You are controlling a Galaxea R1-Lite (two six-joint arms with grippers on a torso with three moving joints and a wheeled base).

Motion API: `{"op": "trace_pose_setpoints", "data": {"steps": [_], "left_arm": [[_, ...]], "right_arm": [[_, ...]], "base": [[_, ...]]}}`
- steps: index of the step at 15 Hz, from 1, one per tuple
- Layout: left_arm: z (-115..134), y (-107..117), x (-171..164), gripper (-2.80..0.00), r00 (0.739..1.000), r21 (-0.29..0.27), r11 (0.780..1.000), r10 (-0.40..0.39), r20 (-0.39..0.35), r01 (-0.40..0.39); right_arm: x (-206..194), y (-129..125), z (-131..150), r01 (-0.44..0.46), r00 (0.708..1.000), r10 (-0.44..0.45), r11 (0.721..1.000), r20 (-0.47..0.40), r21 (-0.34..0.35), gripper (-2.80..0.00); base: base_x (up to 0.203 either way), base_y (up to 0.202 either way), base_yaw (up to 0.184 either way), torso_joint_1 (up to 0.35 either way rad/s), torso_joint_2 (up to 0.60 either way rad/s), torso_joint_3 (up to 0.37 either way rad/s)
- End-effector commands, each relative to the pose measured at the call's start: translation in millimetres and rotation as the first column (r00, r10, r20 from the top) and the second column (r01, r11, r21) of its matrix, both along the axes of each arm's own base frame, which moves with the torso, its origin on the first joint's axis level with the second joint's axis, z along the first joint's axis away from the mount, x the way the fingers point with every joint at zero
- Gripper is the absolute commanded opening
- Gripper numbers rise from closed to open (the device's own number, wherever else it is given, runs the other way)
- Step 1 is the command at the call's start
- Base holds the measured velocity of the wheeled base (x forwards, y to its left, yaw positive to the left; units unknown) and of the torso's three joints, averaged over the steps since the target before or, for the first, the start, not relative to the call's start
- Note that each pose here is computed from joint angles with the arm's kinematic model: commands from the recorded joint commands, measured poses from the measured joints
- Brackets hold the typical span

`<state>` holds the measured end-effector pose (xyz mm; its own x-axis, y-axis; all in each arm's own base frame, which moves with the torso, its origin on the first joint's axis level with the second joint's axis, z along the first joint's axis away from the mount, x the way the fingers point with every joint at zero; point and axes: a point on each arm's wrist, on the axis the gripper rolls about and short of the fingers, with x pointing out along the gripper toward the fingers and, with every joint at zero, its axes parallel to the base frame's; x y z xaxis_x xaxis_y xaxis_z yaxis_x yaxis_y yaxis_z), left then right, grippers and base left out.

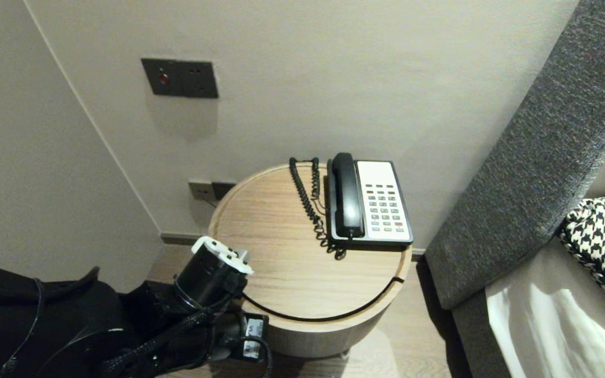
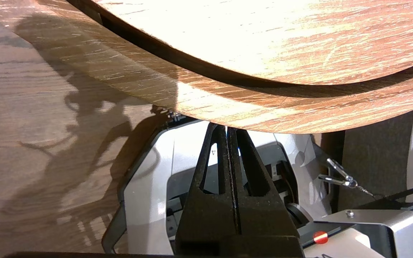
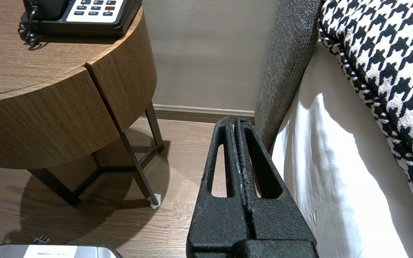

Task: Close the nightstand drawer, then open the nightstand drawer

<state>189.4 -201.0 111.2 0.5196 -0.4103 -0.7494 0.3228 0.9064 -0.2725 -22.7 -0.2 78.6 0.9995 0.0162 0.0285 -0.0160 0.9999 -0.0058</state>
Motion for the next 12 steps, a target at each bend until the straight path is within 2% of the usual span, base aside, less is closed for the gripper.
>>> {"op": "trace_pose_setpoints", "data": {"steps": [1,5,9,12], "left_arm": [[1,2,0,-2.80,1.000,-0.005,1.000,0.010,0.003,-0.010],[1,12,-10,-2.80,1.000,0.006,1.000,0.000,-0.001,0.000],[-6,42,-38,-2.80,0.999,0.035,0.999,-0.003,-0.032,0.004],[-8,72,-52,-2.80,0.996,0.023,0.997,0.078,-0.042,-0.077]], "right_arm": [[1,0,-3,-0.001,1.000,0.001,1.000,-0.012,-0.001,-2.80],[1,0,-3,-0.001,1.000,0.001,1.000,-0.012,-0.001,-2.80],[1,0,-3,-0.001,1.000,0.001,1.000,-0.012,-0.001,-2.80],[1,0,-3,-0.001,1.000,0.001,1.000,-0.012,-0.001,-2.80]], "base": [[0.000,0.000,0.000,0.000,0.00,0.000],[0.000,0.000,0.000,0.000,0.00,0.000],[0.000,0.000,0.000,0.000,0.00,0.000],[0.000,0.000,0.000,0.000,0.00,0.000]]}}
